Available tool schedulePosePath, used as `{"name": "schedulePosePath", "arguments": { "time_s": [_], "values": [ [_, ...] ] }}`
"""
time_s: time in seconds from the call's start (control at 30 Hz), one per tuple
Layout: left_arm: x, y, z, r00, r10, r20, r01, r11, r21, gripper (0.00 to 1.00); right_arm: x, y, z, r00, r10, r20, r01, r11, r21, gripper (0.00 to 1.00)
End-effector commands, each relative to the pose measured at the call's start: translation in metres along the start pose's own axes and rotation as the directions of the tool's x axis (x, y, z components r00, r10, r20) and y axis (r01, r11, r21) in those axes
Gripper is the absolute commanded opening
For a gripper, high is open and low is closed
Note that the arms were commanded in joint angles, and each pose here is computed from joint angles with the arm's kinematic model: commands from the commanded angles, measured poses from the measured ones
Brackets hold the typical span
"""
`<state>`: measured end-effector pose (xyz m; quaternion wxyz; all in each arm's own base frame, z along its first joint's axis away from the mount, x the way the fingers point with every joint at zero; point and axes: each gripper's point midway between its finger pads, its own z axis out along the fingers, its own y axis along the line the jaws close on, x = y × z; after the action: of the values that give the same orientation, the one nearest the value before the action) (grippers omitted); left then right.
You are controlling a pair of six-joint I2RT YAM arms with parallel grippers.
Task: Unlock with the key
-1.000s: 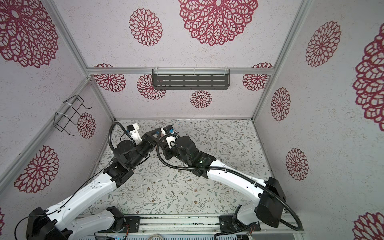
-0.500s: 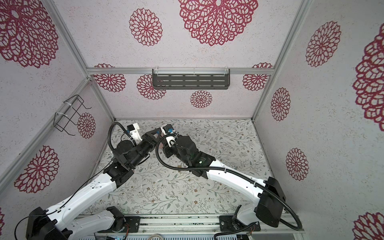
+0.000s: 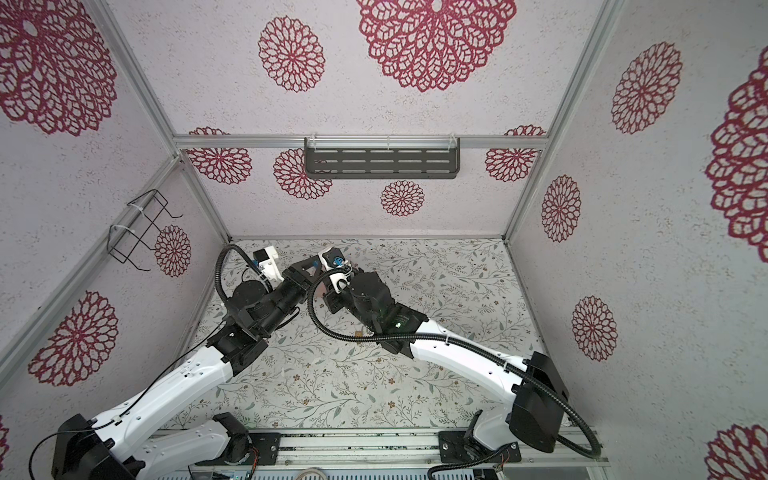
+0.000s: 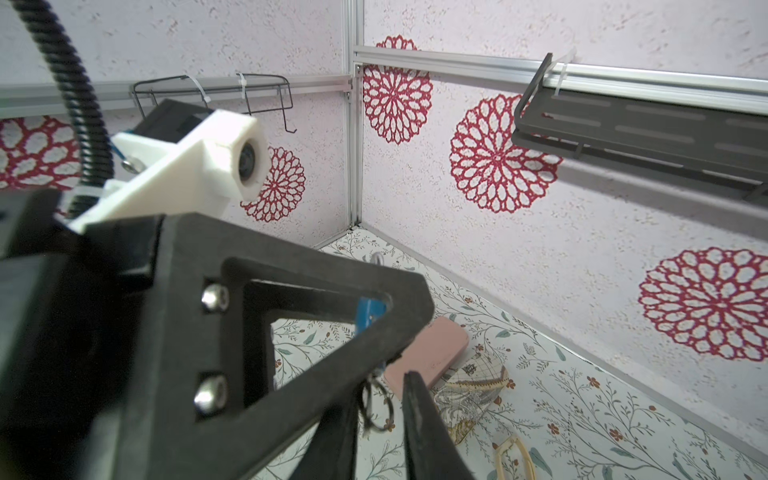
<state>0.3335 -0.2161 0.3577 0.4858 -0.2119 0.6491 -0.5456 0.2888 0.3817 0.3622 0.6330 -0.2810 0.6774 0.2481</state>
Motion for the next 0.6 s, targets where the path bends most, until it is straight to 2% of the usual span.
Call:
{"name": "schedulePosePath", "arguments": {
  "time_s": [0.0, 0.17, 0.33, 0.4, 0.57],
  "values": [
    [-0.001, -0.006, 0.000, 1.000, -0.002, 0.002, 0.002, 1.000, 0.025, 0.00, -0.035, -0.007, -0.015, 0.994, -0.007, 0.113, 0.003, 0.999, 0.034, 0.17],
    [-0.001, -0.010, 0.000, 1.000, -0.003, -0.002, 0.003, 0.999, 0.035, 0.00, -0.024, -0.004, -0.008, 0.997, -0.004, 0.074, 0.002, 1.000, 0.024, 0.14],
    [-0.001, -0.014, -0.002, 1.000, -0.019, -0.009, 0.020, 0.999, 0.051, 0.00, -0.025, -0.004, -0.007, 0.998, 0.019, 0.067, -0.019, 1.000, 0.004, 0.05],
    [-0.002, -0.015, -0.003, 1.000, -0.018, -0.007, 0.018, 0.998, 0.055, 0.00, -0.026, -0.003, -0.006, 0.996, 0.064, 0.055, -0.063, 0.998, -0.027, 0.00],
    [-0.001, -0.018, -0.002, 0.999, -0.042, -0.005, 0.042, 0.995, 0.092, 0.00, -0.033, 0.001, -0.010, 0.969, 0.235, 0.072, -0.229, 0.970, -0.079, 0.00]
  ]
}}
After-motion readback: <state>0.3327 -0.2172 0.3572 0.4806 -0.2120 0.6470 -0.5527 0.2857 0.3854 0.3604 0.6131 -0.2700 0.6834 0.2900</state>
